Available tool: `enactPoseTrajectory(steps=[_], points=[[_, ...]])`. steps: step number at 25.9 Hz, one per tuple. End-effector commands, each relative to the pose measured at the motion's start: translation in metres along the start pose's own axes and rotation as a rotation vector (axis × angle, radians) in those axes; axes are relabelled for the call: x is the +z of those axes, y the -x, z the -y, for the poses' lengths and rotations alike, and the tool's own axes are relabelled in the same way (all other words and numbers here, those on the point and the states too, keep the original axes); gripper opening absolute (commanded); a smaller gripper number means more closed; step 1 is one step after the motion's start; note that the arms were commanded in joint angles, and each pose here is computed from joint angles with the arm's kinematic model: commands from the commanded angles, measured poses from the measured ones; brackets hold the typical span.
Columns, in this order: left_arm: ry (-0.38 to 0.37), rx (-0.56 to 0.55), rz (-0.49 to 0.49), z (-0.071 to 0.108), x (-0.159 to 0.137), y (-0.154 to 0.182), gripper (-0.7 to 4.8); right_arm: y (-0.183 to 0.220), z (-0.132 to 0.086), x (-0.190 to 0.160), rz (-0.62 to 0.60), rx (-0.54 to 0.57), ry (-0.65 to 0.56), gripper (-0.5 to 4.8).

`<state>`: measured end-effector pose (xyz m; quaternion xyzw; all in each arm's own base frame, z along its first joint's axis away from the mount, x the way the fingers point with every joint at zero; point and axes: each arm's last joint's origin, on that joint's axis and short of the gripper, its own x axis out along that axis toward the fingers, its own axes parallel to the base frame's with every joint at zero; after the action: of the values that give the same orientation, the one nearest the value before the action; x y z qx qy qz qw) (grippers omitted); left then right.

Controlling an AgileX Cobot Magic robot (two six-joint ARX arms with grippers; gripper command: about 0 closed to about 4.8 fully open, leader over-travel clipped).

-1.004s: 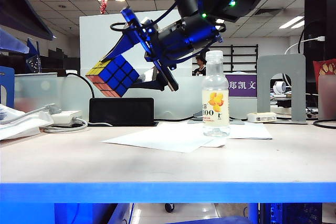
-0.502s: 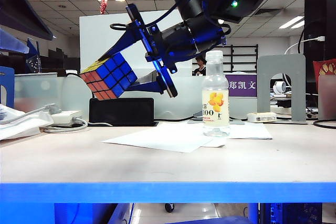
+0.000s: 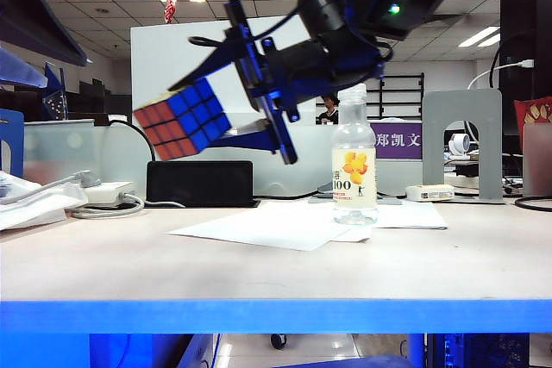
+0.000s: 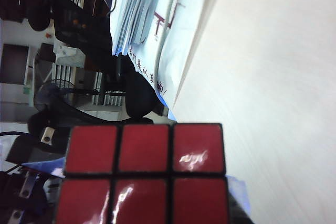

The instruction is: Rotate the Rubik's Cube so that the bottom side is facing up.

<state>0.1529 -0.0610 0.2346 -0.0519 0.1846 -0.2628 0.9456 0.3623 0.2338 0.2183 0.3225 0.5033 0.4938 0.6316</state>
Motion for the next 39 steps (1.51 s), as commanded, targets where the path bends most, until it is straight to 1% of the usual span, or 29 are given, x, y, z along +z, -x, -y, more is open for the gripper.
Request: enactPoseTrajectory(steps=[1, 6, 11, 17, 21, 26, 29, 33, 39], points=[[-0.005, 0.002, 0.013, 0.0, 0.003, 0.001, 2.87, 0.014, 0.001, 0.004, -0.019, 0.026, -0.033, 2.52], [-0.005, 0.002, 0.013, 0.0, 0.003, 0.001, 2.87, 0.032, 0.006, 0.007, -0.041, 0.058, -0.086, 2.52], [-0.005, 0.002, 0.014, 0.0, 0.003, 0.001, 2.87, 0.044, 0.002, 0.01, -0.033, 0.076, -0.088, 2.52], [-0.003, 0.002, 0.014, 0.0, 0.003, 0.001, 2.87, 0.046, -0.002, 0.009, -0.092, 0.145, -0.108, 2.52], [-0.002, 0.001, 0.015, 0.0, 0.003, 0.001, 2.87, 0.047, -0.003, 0.008, -0.107, 0.154, -0.145, 2.52], [-0.002, 0.001, 0.015, 0.0, 0.003, 0.001, 2.87, 0.049, -0.006, 0.007, -0.132, 0.17, -0.212, 2.52], [-0.003, 0.0, 0.02, 0.0, 0.003, 0.001, 2.87, 0.051, -0.009, 0.002, -0.189, 0.195, -0.282, 2.52], [-0.003, 0.0, 0.022, 0.0, 0.003, 0.001, 2.87, 0.054, -0.011, -0.005, -0.217, 0.172, -0.369, 2.52], [-0.003, -0.002, 0.02, 0.0, 0.003, 0.001, 2.87, 0.061, -0.023, -0.01, -0.245, 0.186, -0.409, 2.52]])
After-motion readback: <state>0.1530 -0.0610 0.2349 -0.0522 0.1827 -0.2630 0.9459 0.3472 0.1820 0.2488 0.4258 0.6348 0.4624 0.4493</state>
